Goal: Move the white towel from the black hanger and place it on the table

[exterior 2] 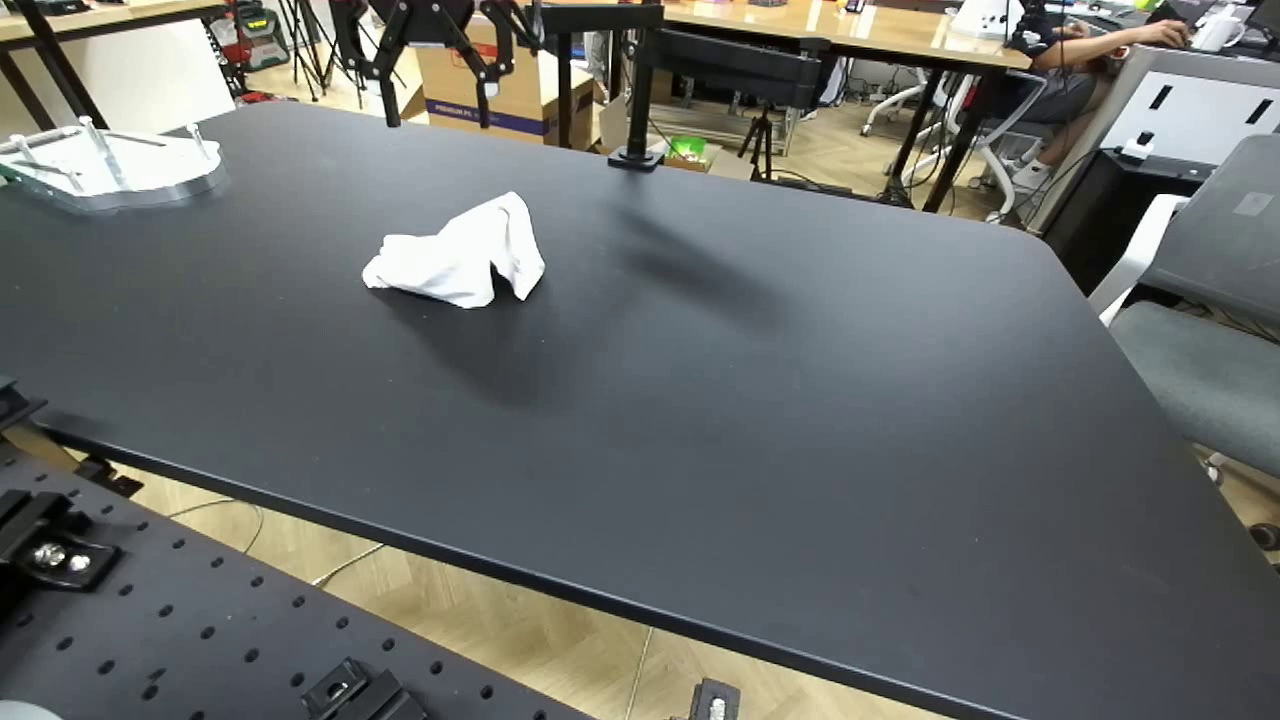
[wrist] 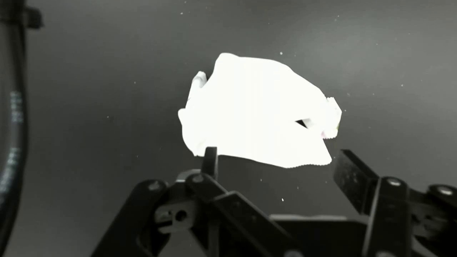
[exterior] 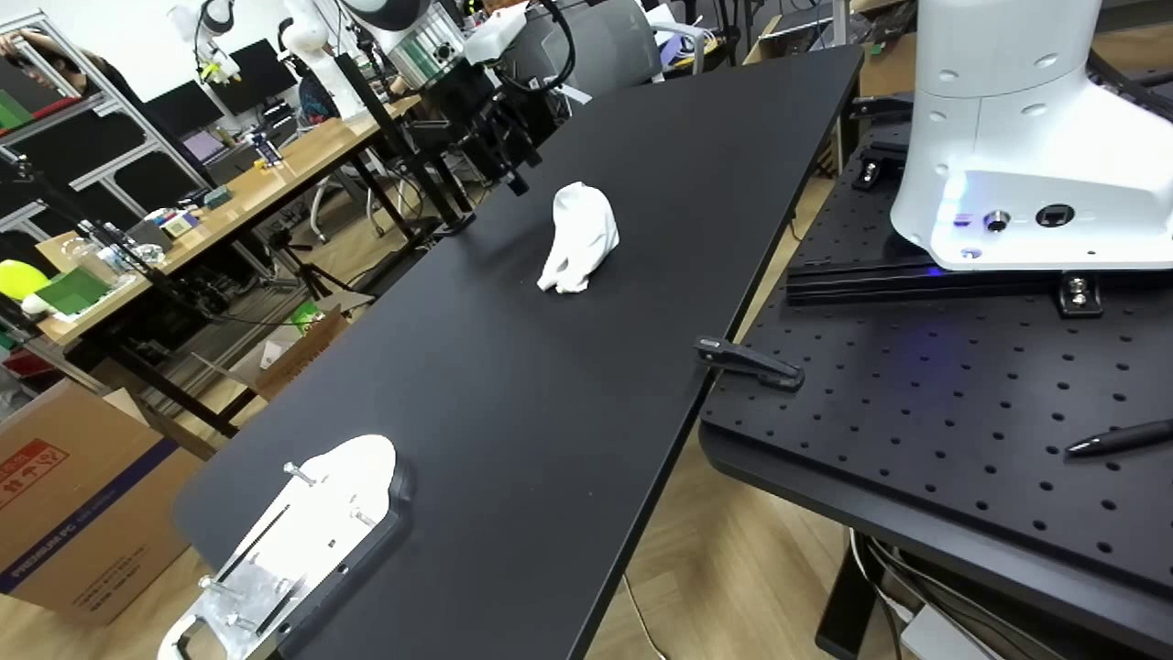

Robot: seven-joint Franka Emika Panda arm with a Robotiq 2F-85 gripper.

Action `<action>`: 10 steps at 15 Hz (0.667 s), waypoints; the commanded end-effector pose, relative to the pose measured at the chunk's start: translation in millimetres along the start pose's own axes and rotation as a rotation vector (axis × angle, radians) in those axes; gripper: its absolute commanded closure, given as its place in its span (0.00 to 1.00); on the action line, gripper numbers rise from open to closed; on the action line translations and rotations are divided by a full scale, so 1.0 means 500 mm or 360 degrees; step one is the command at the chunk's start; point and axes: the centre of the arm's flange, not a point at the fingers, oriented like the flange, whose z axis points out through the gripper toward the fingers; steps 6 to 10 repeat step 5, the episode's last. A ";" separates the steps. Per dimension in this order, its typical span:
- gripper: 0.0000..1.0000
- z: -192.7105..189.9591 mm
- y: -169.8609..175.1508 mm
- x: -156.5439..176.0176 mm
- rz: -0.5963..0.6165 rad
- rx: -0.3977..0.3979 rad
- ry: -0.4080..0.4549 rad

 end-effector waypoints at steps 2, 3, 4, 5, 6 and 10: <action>0.02 -0.038 -0.022 0.000 -0.0024 -0.0018 0.0068; 0.00 -0.054 -0.031 -0.001 -0.0030 -0.0018 0.0090; 0.00 -0.064 -0.037 -0.003 -0.0034 -0.0021 0.0103; 0.00 -0.067 -0.039 -0.006 -0.0036 -0.0023 0.0106; 0.00 -0.067 -0.039 -0.006 -0.0036 -0.0023 0.0106; 0.00 -0.067 -0.039 -0.006 -0.0036 -0.0023 0.0106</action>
